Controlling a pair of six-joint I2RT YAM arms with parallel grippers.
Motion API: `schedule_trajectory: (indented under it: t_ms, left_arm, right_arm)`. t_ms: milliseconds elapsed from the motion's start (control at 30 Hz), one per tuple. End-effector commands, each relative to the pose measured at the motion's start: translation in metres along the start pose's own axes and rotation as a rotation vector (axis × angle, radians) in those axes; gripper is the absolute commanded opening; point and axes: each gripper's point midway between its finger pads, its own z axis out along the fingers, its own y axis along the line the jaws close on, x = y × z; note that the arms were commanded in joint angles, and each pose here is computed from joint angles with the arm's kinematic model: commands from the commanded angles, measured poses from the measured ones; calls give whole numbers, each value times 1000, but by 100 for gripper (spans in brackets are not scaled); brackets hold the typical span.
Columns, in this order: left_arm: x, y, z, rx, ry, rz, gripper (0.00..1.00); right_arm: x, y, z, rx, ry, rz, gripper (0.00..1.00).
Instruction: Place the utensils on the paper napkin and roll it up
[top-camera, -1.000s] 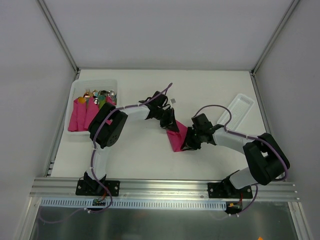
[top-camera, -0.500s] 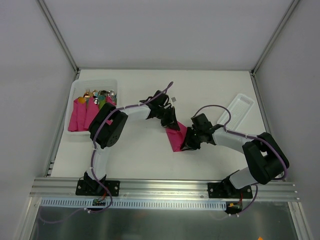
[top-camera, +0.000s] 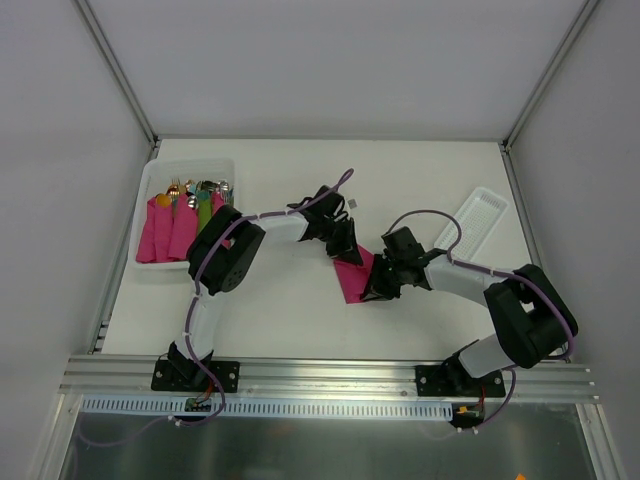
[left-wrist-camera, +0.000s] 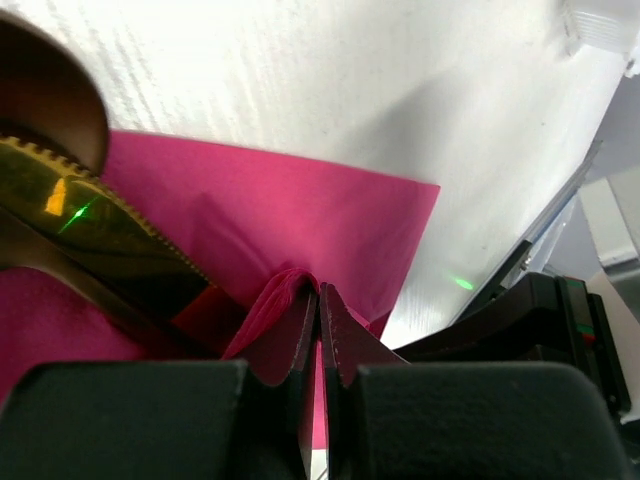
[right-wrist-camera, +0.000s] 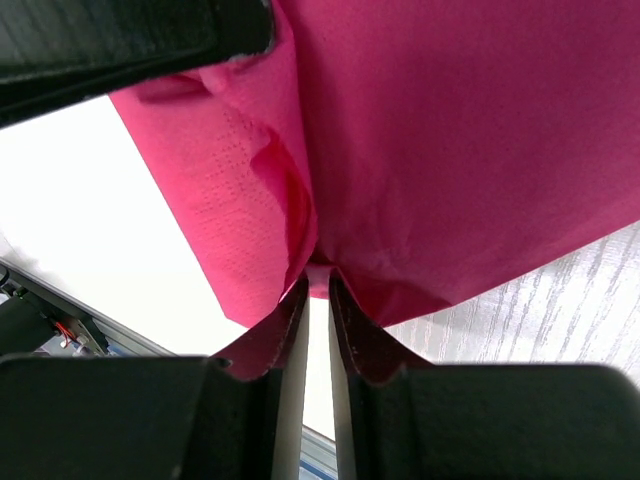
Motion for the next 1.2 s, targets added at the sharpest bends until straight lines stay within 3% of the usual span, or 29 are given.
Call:
schedule_trajectory:
  t_ms: [0, 233, 567, 867, 1167]
  left_arm:
    - [-13, -4, 3, -8, -46, 18, 0]
    - [-9, 11, 9, -48, -43, 9, 3]
    - [-3, 24, 14, -88, -21, 21, 19]
    - [-1, 27, 16, -101, -6, 30, 36]
    - [1, 30, 18, -108, 3, 31, 38]
  right_arm:
    - [3, -2, 1, 4, 4, -20, 16]
    - [0, 15, -15, -60, -30, -38, 19]
    - [-19, 47, -61, -151, -158, -73, 27]
    - [-33, 40, -34, -110, -160, -37, 22]
    - [-42, 36, -9, -93, -153, -19, 21]
